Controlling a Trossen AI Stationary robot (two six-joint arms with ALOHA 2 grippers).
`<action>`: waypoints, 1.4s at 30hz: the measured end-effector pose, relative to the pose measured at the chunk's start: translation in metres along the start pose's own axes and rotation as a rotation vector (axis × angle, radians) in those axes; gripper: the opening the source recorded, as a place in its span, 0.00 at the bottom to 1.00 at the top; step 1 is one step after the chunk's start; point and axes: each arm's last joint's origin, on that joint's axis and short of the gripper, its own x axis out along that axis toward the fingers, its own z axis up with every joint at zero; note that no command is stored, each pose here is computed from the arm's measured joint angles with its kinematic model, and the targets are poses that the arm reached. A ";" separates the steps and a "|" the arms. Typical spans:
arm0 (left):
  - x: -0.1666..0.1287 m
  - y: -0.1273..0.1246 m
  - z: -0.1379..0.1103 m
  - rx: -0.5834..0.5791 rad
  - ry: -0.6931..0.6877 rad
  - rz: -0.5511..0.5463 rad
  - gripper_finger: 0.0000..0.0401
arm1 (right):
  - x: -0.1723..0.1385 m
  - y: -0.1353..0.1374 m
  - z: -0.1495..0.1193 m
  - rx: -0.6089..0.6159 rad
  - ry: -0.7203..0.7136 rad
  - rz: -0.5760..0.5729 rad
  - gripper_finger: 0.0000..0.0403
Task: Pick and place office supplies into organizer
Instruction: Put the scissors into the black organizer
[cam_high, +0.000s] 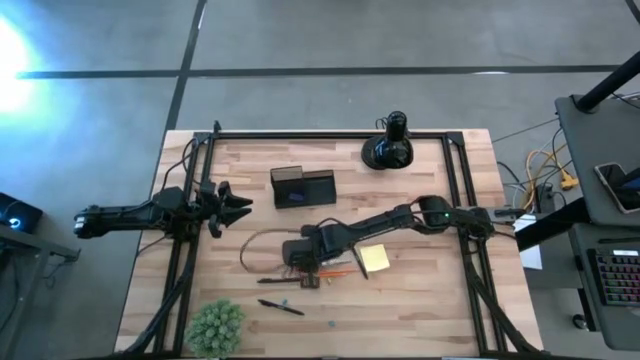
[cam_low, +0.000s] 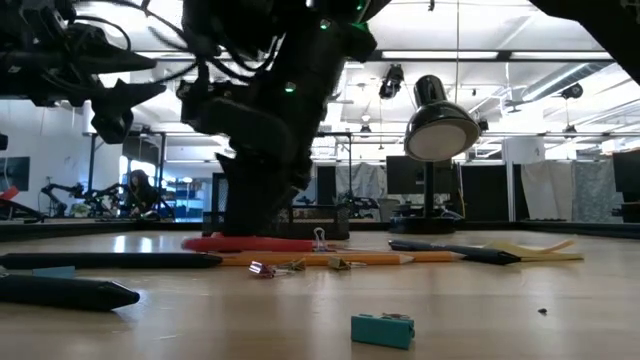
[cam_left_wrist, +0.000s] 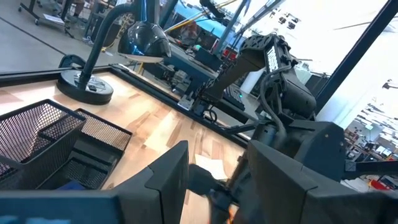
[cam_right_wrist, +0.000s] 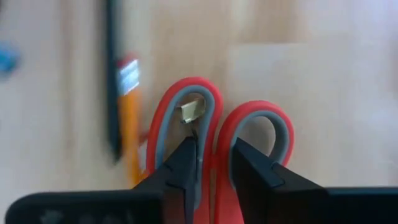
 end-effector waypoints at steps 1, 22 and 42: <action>0.000 0.000 0.000 0.000 -0.001 0.000 0.38 | -0.005 -0.002 0.004 0.052 -0.028 -0.024 0.17; 0.000 -0.001 0.001 0.000 -0.007 -0.004 0.38 | -0.089 -0.054 0.060 0.223 -0.268 -0.222 0.08; 0.003 0.003 -0.002 0.057 0.003 0.074 0.38 | -0.164 -0.167 0.105 0.555 -0.867 -0.514 0.07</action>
